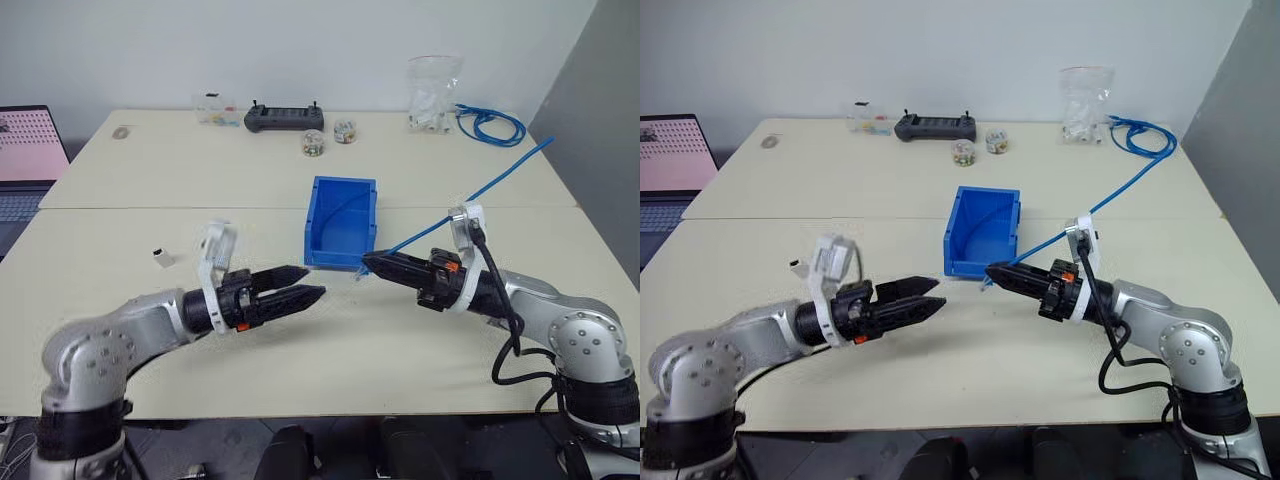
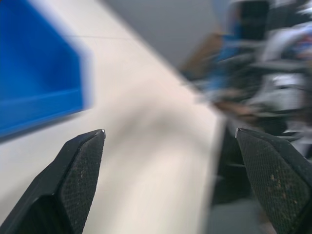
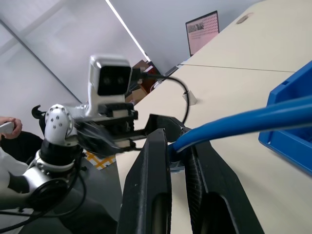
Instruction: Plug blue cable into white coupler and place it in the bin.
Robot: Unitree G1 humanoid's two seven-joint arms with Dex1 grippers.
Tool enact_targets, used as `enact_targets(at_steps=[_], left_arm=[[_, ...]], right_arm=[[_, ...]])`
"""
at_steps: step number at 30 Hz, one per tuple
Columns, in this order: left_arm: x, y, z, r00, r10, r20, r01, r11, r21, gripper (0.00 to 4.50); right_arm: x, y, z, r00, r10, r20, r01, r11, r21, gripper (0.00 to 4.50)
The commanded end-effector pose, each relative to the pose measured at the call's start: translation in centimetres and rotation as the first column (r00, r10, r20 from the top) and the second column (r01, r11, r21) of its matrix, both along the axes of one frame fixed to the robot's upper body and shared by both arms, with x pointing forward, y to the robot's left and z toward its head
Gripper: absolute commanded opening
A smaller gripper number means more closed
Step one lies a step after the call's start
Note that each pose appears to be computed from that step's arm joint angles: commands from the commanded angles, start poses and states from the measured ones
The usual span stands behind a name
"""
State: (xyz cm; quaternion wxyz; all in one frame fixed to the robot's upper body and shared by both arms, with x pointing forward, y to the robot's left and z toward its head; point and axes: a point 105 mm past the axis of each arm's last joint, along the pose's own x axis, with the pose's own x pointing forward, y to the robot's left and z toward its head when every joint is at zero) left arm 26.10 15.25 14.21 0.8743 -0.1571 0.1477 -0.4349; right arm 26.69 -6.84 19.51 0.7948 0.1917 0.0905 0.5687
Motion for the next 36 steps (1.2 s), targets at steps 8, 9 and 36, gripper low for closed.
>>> enact_targets(at_steps=[8,9,36], left_arm=[[2.5,8.5,-2.8,0.704,0.646,0.295,-0.704,0.689,0.172,4.50],[2.7,9.4,-3.1,0.660,0.689,0.300,-0.748,0.640,0.176,4.50],[9.9,16.9,-2.9,0.335,0.884,0.328,-0.930,0.254,0.266,4.50]], right_arm=[[-0.1,0.7,0.1,0.998,0.040,0.054,-0.040,0.999,-0.004,0.11],[-0.1,0.7,0.1,0.998,0.044,0.054,-0.044,0.999,-0.005,0.11],[0.0,1.1,0.3,0.996,0.051,0.068,-0.050,0.999,-0.008,0.11]])
